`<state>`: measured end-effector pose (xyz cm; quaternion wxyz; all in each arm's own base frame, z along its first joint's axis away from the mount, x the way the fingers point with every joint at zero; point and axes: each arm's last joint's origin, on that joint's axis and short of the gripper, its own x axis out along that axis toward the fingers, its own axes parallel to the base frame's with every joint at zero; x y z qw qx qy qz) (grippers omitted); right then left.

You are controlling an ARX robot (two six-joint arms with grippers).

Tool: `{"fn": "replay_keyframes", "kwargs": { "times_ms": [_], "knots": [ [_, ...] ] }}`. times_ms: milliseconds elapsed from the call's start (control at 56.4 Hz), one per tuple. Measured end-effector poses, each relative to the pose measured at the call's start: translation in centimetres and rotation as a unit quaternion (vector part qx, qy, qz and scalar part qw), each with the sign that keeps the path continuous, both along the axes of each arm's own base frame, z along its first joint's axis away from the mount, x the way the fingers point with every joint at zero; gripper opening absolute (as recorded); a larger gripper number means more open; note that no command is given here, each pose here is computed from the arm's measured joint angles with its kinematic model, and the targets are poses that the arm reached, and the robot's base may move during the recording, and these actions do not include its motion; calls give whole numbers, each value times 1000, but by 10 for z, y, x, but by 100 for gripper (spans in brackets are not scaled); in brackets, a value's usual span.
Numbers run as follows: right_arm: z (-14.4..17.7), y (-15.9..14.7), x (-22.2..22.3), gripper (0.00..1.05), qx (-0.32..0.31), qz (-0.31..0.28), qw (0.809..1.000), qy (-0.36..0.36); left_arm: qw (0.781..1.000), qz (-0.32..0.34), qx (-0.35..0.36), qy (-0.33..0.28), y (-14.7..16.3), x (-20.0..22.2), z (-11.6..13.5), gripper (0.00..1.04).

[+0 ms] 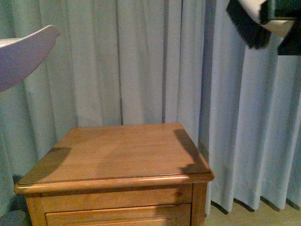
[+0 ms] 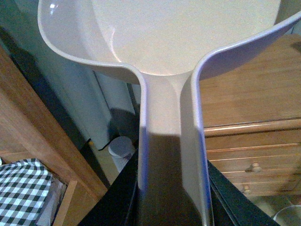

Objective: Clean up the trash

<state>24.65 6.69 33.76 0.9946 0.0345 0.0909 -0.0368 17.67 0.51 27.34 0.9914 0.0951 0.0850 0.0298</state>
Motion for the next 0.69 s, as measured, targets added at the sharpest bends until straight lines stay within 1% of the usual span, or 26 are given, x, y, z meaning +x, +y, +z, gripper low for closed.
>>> {"fn": "replay_keyframes", "kwargs": {
  "times_ms": [89,195,443,692],
  "knots": [
    [-11,-9,-26,21,-1,-12,1000,-7,1000,0,0,0,0,0,0,28],
    [-24,-14,-55,21,-1,-9,1000,-13,1000,0,0,0,0,0,0,28],
    [-42,-13,-94,21,-4,5,1000,-23,1000,0,0,0,0,0,0,28],
    [-46,-13,-100,21,-5,-1,1000,-31,1000,0,0,0,0,0,0,28]
  ]
}}
